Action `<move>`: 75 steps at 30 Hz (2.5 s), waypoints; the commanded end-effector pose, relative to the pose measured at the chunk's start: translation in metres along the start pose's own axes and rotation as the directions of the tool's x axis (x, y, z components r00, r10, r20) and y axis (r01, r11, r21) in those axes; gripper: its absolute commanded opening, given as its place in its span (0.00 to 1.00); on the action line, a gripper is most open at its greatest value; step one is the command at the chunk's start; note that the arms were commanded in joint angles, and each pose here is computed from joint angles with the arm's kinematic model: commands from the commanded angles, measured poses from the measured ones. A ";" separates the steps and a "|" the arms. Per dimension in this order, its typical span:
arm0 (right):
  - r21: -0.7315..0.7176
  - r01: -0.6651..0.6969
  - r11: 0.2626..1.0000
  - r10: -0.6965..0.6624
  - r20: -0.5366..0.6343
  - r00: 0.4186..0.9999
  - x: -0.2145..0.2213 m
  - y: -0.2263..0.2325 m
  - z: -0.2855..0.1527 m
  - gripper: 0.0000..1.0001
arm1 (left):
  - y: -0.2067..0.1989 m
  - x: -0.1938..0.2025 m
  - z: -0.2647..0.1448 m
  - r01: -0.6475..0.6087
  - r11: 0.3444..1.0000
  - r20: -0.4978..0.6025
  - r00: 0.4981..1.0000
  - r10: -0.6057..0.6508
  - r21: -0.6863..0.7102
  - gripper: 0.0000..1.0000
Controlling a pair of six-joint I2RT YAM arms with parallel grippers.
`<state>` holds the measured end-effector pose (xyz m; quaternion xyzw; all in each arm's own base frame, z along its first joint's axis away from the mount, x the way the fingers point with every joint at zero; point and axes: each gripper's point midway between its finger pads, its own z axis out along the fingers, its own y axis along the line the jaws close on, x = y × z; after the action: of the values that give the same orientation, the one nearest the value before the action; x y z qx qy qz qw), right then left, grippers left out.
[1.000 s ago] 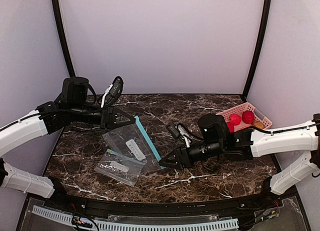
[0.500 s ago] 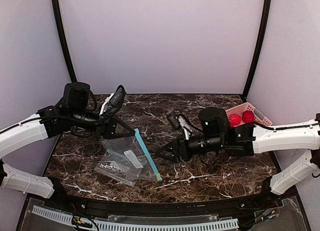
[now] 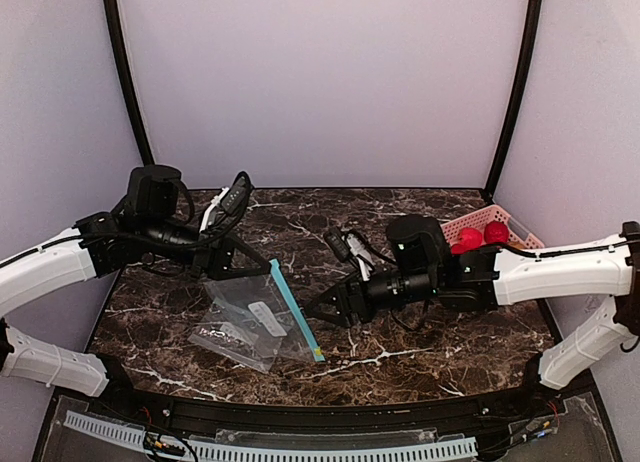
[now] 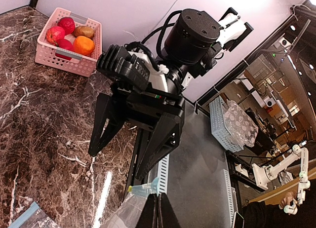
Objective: Place the food in the zip-top bag and seal the zipper
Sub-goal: Unzip the zipper from the zipper food storage bag, then pass from the left arm to the right
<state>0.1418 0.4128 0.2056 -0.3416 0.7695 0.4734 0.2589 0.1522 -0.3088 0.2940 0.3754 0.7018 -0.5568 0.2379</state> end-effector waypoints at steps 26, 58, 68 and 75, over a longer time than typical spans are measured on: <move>-0.077 0.048 0.996 -0.045 0.035 0.998 -0.014 0.017 0.005 0.70 | 0.001 0.001 0.003 -0.003 1.000 -0.005 1.000 0.003 0.004 0.01; -0.059 0.070 0.996 -0.067 0.043 0.997 -0.018 0.014 0.010 0.68 | -0.004 0.003 0.004 -0.002 1.000 -0.022 1.000 0.003 0.028 0.01; -0.049 0.077 0.996 -0.074 0.075 0.994 -0.021 0.017 -0.004 0.67 | -0.006 0.003 0.003 -0.007 1.000 -0.033 0.999 0.008 0.030 0.01; -0.038 0.073 0.997 -0.071 0.060 0.996 -0.016 0.014 -0.005 0.66 | -0.005 0.002 0.003 -0.003 1.000 -0.032 0.999 0.004 0.025 0.01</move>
<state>0.1419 0.4191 0.2283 -0.3573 0.7411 0.4920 0.2848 0.1511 -0.3115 0.2885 0.3778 0.7054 -0.5564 0.2239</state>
